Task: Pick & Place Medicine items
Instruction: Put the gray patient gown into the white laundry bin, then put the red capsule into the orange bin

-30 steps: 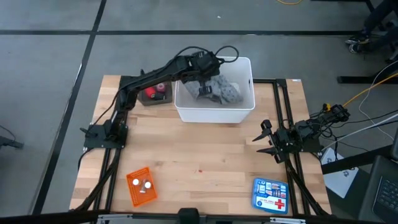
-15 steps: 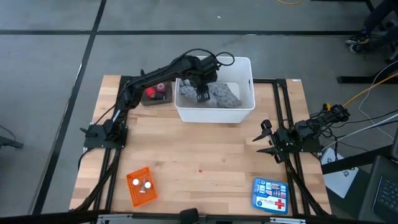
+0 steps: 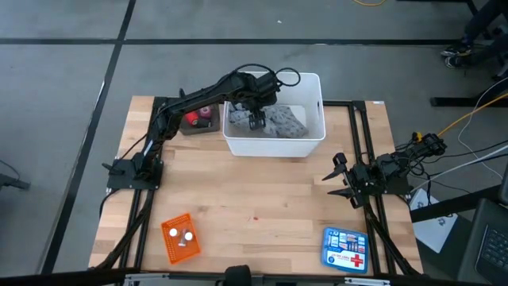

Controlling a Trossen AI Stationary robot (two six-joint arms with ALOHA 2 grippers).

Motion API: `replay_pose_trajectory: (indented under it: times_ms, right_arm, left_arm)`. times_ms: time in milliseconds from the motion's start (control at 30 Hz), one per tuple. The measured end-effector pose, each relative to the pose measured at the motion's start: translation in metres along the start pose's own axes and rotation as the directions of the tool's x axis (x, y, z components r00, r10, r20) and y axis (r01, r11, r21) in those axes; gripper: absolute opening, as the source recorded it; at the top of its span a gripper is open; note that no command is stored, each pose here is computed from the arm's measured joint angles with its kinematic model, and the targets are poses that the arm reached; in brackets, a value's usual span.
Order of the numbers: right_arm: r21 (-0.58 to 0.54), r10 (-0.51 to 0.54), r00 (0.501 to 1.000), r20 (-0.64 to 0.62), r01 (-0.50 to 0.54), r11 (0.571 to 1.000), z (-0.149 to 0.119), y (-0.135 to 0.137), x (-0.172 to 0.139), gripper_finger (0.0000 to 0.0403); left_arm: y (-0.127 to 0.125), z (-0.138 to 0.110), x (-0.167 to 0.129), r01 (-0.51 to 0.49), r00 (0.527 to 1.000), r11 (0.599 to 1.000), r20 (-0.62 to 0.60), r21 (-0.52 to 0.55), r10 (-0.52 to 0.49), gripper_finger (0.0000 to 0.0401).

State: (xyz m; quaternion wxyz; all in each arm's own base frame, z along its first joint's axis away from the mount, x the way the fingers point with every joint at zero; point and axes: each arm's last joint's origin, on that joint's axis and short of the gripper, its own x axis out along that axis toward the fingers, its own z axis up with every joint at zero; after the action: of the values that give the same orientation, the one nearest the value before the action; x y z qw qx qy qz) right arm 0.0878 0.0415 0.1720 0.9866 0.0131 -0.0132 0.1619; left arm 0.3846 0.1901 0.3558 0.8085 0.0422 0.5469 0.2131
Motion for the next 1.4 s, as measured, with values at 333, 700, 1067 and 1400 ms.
replay_pose_trajectory:
  times_ms: [333,700,1067,1400]
  right_arm:
    - [0.0,0.002,1.0,0.0,-0.002,1.0,0.0,0.0,0.0,0.0224]
    - [0.0,0.002,1.0,0.0,-0.002,1.0,0.0,0.0,0.0,0.0224]
    - [0.0,-0.001,1.0,0.0,0.001,1.0,0.0,0.0,0.0,0.0224]
    - [0.0,-0.001,1.0,0.0,0.001,1.0,0.0,0.0,0.0,0.0224]
  left_arm:
    - [-0.003,0.0,-0.069,-0.054,0.975,0.998,0.217,0.006,0.052,0.0251]
    - [-0.019,-0.022,-0.126,0.113,0.95,0.994,0.293,0.002,-0.109,0.0262]
    - [-0.131,-0.048,-0.151,0.42,0.904,0.897,0.022,0.14,-0.427,0.0255]
    - [-0.262,-0.078,-0.136,0.49,0.865,0.814,-0.056,0.31,-0.499,0.0253]
